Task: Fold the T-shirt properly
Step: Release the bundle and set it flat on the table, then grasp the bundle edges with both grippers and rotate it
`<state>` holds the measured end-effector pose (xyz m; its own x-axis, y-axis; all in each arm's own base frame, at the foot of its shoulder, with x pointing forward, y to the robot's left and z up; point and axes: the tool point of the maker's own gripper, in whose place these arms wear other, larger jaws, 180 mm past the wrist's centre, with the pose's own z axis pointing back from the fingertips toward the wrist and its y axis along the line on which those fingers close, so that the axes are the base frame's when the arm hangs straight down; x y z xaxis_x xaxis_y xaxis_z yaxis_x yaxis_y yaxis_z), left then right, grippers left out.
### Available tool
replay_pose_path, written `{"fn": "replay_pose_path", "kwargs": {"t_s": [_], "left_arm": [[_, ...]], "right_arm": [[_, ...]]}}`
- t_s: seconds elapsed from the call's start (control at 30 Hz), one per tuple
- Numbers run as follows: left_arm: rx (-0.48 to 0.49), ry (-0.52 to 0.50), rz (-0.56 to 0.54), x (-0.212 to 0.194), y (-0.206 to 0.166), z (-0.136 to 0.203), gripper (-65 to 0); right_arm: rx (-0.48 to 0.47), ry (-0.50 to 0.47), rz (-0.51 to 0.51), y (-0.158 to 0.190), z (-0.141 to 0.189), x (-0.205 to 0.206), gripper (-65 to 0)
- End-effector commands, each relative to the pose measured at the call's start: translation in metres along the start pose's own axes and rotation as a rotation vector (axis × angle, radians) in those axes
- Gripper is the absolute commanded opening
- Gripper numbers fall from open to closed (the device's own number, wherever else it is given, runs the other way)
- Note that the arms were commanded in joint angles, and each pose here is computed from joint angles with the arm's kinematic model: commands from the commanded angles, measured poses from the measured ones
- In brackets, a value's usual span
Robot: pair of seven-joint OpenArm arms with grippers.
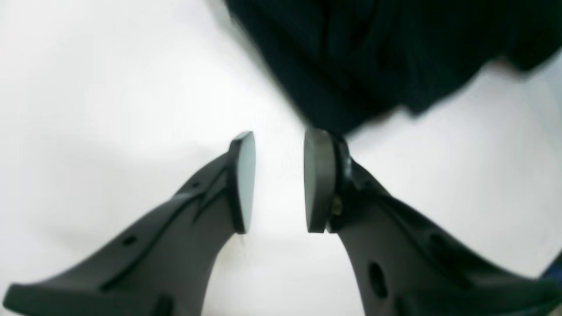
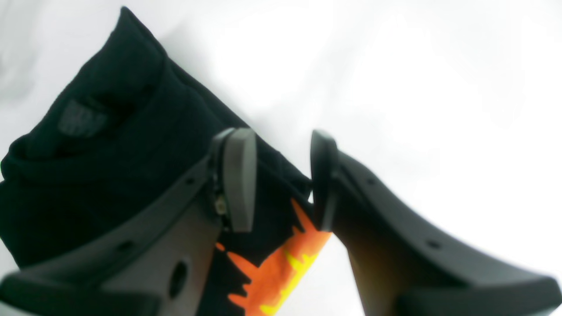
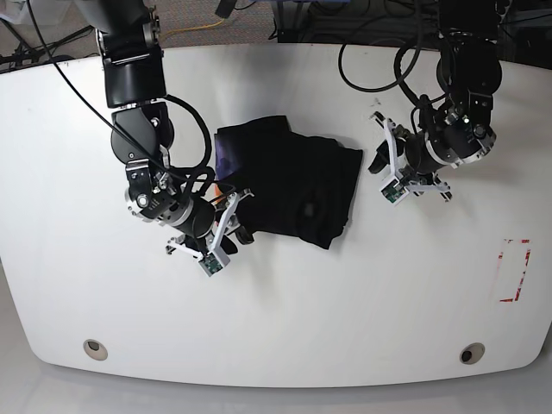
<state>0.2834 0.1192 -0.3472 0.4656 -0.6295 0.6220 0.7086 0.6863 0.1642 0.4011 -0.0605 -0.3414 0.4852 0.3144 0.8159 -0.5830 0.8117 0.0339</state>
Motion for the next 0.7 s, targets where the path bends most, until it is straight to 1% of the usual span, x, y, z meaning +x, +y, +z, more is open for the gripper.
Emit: {"fn": "replay_pose_path", "kwargs": {"t_s": [0.0, 0.07, 0.13, 0.23, 0.3, 0.4, 0.5, 0.57, 0.63, 0.67], "left_arm": [[0.006, -0.018, -0.015, 0.011, -0.001, 0.004, -47.9], [-0.007, -0.001, -0.002, 0.007, -0.008, 0.002, -47.9], [-0.032, 0.024, 0.011, -0.005, -0.02, 0.001, -47.9], [-0.084, 0.045, -0.004, -0.011, -0.04, -0.003, -47.9], [-0.111, 0.053, -0.018, -0.012, -0.051, -0.007, -47.9], [-0.148, 0.076, -0.015, -0.021, -0.064, -0.011, -47.9], [-0.172, 0.104, 0.014, -0.032, -0.068, -0.019, -47.9], [-0.166, 0.104, 0.017, -0.029, -0.06, -0.024, -47.9], [-0.163, 0.112, 0.031, -0.028, -0.049, -0.033, -47.9], [-0.167, 0.122, 0.041, -0.03, -0.046, -0.036, -47.9]], "right_arm": [[-0.017, -0.044, 0.011, -0.012, -0.001, 0.021, -46.1], [-0.022, -0.025, -0.004, -0.019, -0.006, 0.017, -46.1], [-0.032, -0.025, -0.021, -0.03, -0.01, 0.015, -46.1], [-0.046, -0.033, -0.051, -0.045, -0.016, 0.011, -46.1], [-0.07, -0.022, -0.063, -0.062, -0.016, 0.004, -46.1], [-0.067, 0.011, -0.059, -0.068, -0.024, -0.007, -46.1], [-0.063, 0.052, -0.034, -0.07, -0.026, -0.024, -46.1], [-0.058, 0.061, -0.029, -0.069, -0.025, -0.029, -46.1], [-0.051, 0.076, -0.045, -0.064, -0.023, -0.043, -46.3], [-0.05, 0.069, -0.043, -0.062, -0.022, -0.043, -46.3]]}}
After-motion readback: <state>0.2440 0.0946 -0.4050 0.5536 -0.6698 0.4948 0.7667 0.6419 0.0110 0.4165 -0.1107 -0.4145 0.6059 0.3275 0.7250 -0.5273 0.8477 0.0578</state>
